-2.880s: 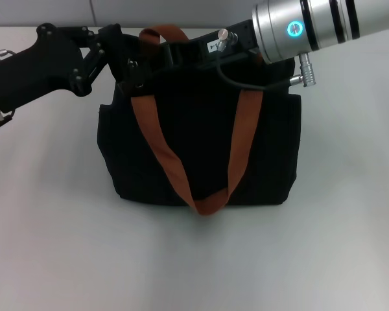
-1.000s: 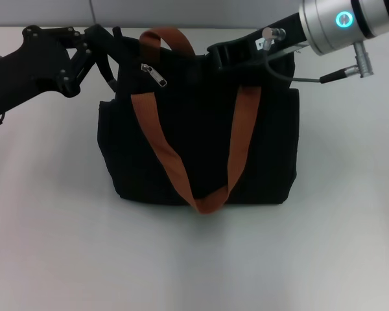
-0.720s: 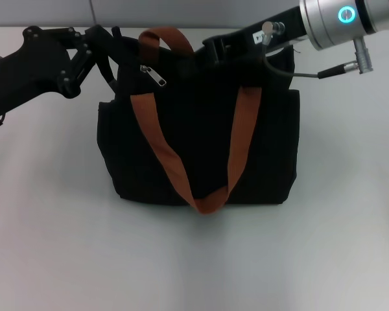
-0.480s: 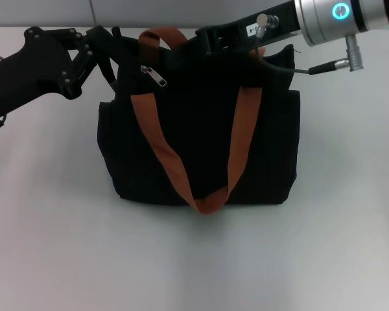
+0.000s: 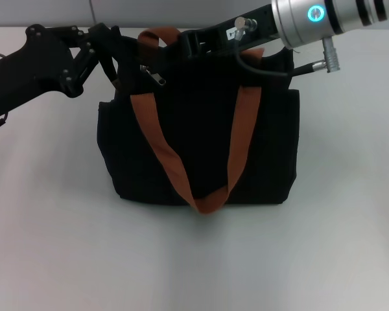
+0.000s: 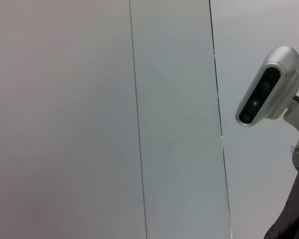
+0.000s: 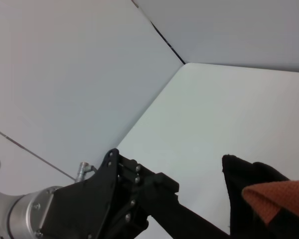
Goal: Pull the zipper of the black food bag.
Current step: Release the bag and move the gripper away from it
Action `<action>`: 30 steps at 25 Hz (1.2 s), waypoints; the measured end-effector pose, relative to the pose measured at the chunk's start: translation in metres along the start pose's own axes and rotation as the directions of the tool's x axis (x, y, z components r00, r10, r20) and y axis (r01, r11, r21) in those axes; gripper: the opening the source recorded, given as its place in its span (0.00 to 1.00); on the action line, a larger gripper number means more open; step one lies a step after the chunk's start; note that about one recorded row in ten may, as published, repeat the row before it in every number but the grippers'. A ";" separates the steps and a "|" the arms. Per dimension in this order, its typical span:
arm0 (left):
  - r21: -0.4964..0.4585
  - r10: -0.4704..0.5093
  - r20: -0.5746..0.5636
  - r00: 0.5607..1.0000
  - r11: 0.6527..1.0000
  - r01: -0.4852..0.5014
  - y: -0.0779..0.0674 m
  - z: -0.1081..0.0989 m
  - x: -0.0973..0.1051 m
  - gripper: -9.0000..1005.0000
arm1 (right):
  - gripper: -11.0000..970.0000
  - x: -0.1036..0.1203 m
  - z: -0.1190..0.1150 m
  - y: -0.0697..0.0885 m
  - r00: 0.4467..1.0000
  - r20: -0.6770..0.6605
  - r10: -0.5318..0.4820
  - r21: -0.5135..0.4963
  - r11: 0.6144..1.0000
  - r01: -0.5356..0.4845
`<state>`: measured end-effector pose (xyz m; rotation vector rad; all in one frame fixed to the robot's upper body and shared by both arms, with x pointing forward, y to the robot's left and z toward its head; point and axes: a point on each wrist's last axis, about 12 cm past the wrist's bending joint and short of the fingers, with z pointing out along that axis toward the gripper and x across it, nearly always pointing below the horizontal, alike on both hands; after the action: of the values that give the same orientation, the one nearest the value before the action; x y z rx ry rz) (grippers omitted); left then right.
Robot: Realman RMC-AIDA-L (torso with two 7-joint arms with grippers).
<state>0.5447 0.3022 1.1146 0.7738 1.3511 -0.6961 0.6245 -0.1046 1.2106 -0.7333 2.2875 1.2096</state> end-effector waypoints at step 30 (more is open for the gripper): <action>0.009 0.001 0.016 1.000 1.000 -0.001 -0.001 -0.001 -0.002 0.03 | 0.15 0.001 0.005 0.000 1.000 0.006 0.008 -0.025 1.000 -0.008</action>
<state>0.5434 0.3023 1.1169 0.7743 1.3338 -0.7062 0.6241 -0.1009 1.2077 -0.7284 2.2762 1.2443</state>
